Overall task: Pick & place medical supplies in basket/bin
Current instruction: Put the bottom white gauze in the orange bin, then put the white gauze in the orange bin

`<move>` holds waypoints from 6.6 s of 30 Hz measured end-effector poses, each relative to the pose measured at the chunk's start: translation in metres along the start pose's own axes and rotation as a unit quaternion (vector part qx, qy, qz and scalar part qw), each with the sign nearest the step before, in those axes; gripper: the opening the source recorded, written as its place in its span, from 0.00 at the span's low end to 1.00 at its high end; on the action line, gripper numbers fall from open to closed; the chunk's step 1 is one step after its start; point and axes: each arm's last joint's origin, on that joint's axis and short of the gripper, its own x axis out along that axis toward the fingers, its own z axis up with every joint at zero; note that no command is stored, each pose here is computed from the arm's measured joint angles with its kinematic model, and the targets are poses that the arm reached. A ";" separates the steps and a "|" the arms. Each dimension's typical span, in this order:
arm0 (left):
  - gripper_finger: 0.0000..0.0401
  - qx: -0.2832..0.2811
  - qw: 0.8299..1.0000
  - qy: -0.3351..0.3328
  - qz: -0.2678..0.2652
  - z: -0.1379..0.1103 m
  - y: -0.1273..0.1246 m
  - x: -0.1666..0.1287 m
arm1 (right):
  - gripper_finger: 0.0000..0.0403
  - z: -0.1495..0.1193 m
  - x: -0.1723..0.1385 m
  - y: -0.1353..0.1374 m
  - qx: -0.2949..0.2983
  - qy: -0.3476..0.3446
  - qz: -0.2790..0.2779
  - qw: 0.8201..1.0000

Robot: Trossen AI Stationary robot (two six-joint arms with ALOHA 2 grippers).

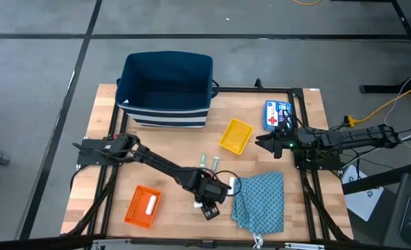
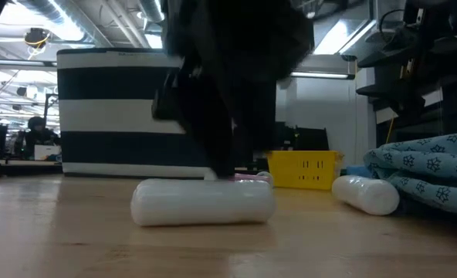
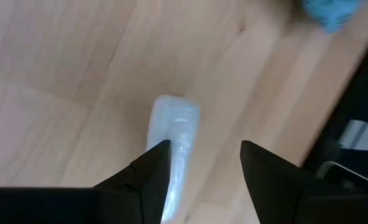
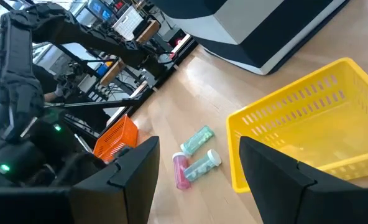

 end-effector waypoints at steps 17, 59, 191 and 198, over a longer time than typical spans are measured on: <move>0.30 -0.028 0.996 0.021 0.077 -0.010 0.017 0.026 | 0.56 0.000 0.000 -0.001 0.002 -0.004 -0.007 1.000; 0.12 -0.338 0.917 -0.202 0.066 -0.204 0.076 -0.141 | 0.56 0.006 -0.001 -0.005 0.085 -0.102 -0.077 0.988; 0.40 -0.286 0.956 -0.069 -0.017 0.089 0.047 0.013 | 0.56 -0.006 0.007 -0.004 0.055 0.023 -0.029 0.998; 0.40 -0.294 0.955 -0.037 0.018 0.083 0.053 0.008 | 0.56 -0.005 0.007 -0.004 0.054 0.023 -0.029 0.998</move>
